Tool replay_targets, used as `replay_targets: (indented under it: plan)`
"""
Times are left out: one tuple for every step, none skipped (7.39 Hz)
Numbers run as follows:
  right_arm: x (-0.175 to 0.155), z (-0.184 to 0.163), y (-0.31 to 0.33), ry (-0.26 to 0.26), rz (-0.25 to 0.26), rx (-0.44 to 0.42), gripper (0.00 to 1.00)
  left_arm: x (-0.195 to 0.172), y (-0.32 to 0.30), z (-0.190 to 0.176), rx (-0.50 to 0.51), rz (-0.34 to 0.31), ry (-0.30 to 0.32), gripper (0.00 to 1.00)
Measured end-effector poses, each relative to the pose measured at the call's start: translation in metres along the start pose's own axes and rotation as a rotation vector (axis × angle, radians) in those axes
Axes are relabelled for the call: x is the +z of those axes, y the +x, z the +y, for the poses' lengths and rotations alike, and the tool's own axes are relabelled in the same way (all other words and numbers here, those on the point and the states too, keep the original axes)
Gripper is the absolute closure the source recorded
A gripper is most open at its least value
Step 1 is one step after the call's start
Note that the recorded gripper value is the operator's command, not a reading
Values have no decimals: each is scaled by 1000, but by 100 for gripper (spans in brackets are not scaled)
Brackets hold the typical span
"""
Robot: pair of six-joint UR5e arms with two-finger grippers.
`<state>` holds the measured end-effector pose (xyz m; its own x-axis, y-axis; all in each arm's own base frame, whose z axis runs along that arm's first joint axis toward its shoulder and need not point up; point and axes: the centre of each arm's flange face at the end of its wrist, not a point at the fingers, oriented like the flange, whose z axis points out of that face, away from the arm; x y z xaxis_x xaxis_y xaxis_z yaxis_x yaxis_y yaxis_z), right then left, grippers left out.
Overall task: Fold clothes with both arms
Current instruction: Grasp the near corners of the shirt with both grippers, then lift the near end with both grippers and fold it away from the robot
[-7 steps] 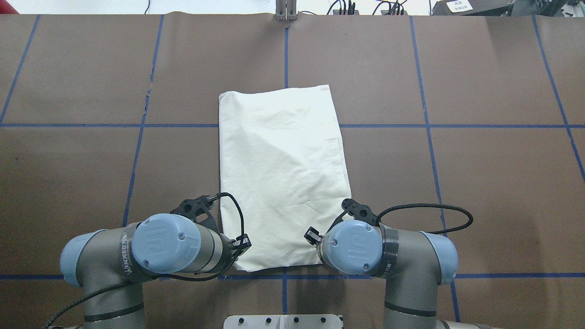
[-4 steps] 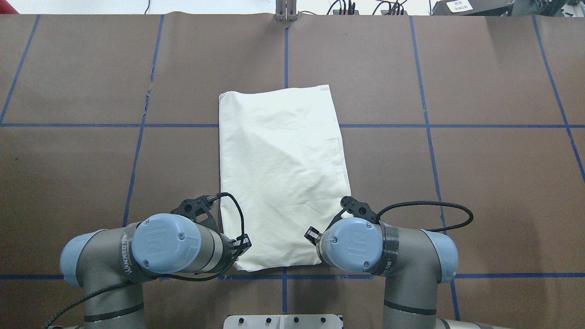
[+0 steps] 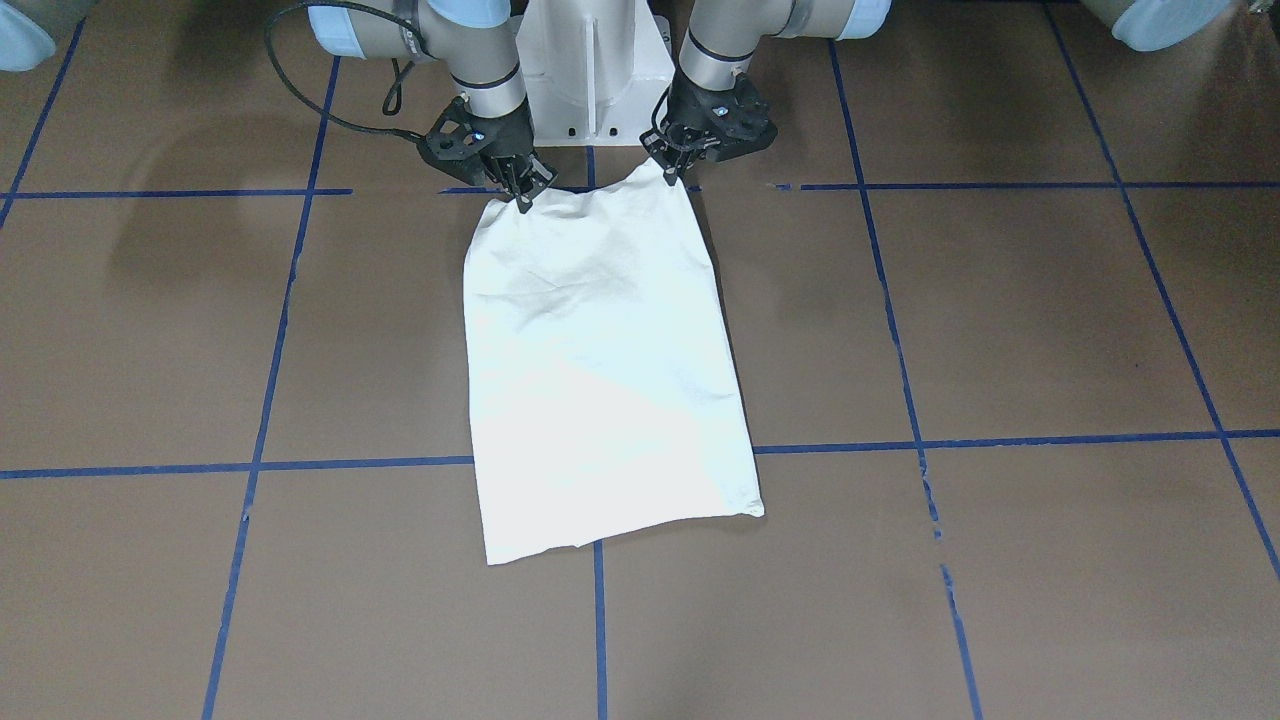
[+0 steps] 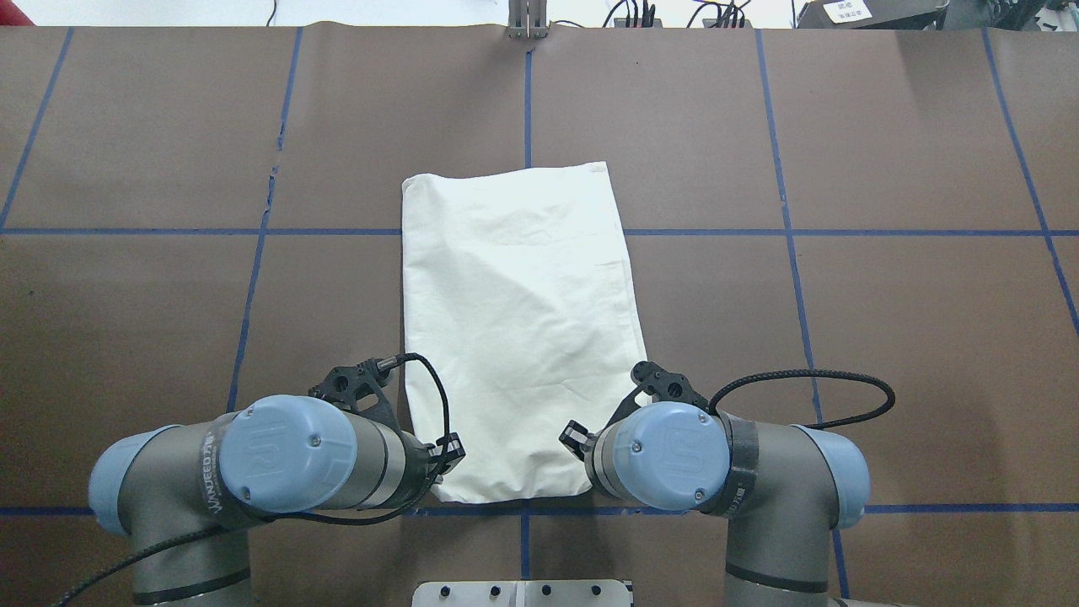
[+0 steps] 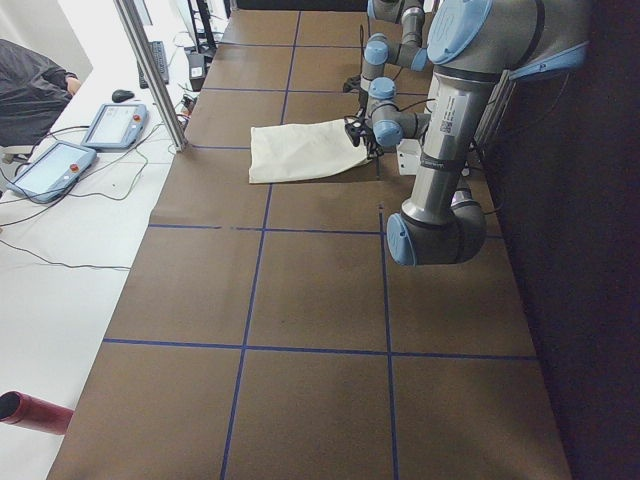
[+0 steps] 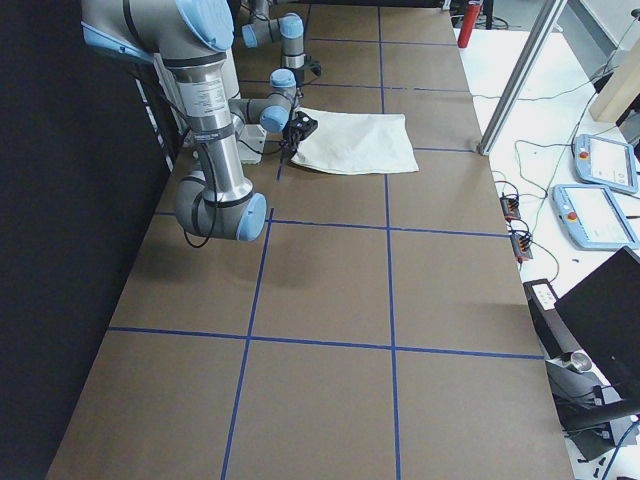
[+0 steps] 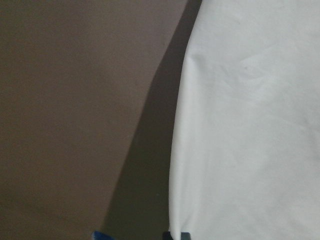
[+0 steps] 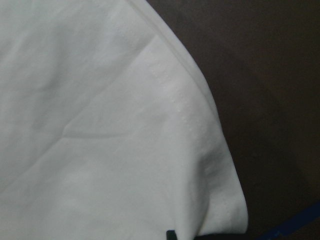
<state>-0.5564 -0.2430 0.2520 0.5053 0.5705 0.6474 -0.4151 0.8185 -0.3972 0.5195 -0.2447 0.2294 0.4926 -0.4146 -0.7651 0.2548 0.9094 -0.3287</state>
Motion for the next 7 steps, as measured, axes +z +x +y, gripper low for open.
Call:
replay_targets:
  plan:
    - [-13, 21, 15, -39, -9, -28, 100, -10, -2, 19, 20, 15, -30, 100]
    - [-29, 42, 34, -81, -17, -58, 100, -19, -5, 42, 44, 20, -63, 100]
    - [-44, 55, 49, -115, -25, -78, 100, -29, -10, 61, 64, 14, -92, 100]
    - [-53, 55, 53, -125, -36, -82, 100, -40, -12, 70, 73, 11, -105, 100]
    - [-59, 44, 48, -116, -52, -78, 100, -48, -12, 71, 78, 17, -108, 100]
    - [-66, 22, 37, -93, -75, -76, 100, -55, -9, 65, 92, 28, -100, 100]
    - [-75, -9, 21, -66, -101, -80, 100, -64, -2, 44, 115, 48, -66, 100]
